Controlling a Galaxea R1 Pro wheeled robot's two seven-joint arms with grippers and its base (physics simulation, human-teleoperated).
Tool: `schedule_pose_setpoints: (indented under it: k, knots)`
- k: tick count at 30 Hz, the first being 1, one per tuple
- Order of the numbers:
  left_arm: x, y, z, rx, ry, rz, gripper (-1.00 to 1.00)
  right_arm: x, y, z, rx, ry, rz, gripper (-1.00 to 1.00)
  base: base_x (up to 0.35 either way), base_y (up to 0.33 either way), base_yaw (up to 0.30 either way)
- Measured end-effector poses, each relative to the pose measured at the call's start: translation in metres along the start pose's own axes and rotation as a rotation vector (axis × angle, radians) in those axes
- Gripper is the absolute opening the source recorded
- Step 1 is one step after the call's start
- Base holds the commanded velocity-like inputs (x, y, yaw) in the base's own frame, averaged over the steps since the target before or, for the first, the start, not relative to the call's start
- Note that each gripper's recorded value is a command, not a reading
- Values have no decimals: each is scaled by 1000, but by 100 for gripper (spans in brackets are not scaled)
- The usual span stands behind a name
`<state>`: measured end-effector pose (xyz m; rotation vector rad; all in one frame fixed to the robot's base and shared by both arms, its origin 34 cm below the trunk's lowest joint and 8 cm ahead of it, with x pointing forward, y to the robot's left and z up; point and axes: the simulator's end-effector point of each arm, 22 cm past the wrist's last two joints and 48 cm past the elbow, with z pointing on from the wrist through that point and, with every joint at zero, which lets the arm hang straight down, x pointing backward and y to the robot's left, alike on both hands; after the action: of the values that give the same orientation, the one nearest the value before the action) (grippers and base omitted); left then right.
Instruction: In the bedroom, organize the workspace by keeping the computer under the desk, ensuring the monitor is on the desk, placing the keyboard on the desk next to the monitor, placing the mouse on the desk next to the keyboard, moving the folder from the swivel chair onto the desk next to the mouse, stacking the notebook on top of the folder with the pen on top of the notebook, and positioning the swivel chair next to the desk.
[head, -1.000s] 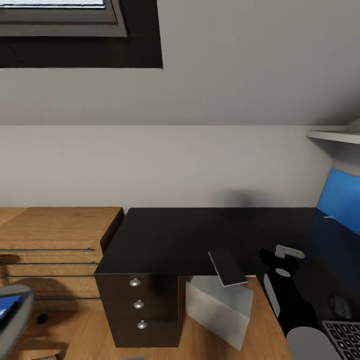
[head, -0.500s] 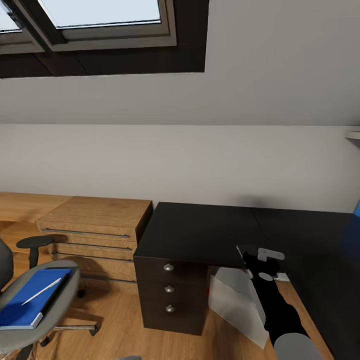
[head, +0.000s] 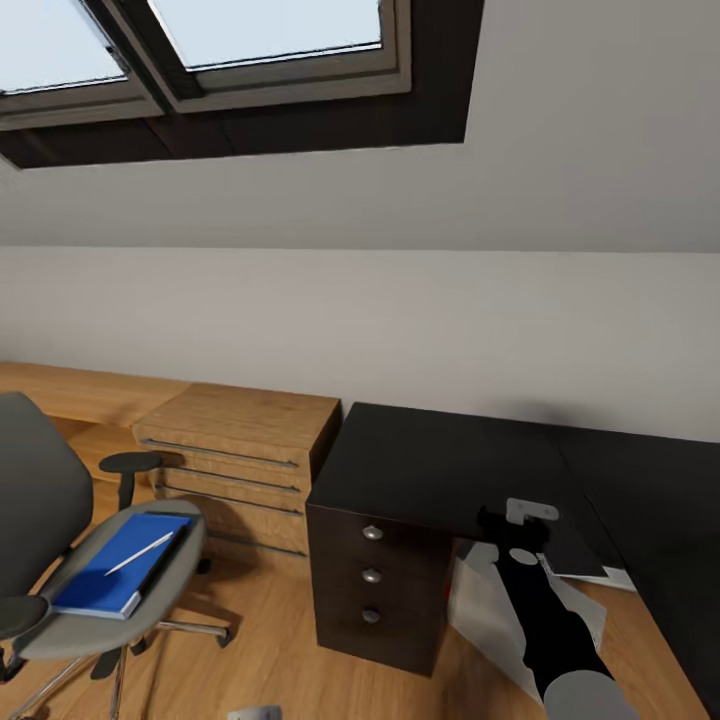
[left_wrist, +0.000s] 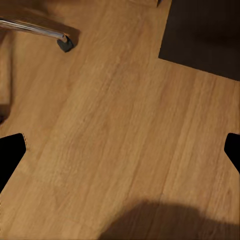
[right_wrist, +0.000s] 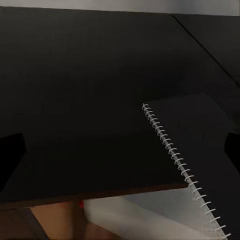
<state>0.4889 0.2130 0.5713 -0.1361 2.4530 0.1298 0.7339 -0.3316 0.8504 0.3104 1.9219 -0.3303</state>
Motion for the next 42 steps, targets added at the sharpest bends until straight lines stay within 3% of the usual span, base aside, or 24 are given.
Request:
schedule_pose_setpoints:
  k: [12,20,35,37,42]
  knots:
    - [-2,-1,0,1,-8,-4,100,19,19,-10,-44,16,-44,100,0,0,54]
    - [-2,-1,0,2,-7,-4,100,20,24,-13,-52,19,-36,100,0,0,5]
    - [-2,-1,0,3,-11,-3,100,20,32,-16,-59,20,-28,100,-68,95,217]
    - [-4,-2,-1,5,-21,-8,100,20,32,-16,-59,20,-27,100,-5,6,43]
    - [-22,-6,-3,22,-106,-50,100,20,33,-16,-59,20,-26,100,-1,2,11]
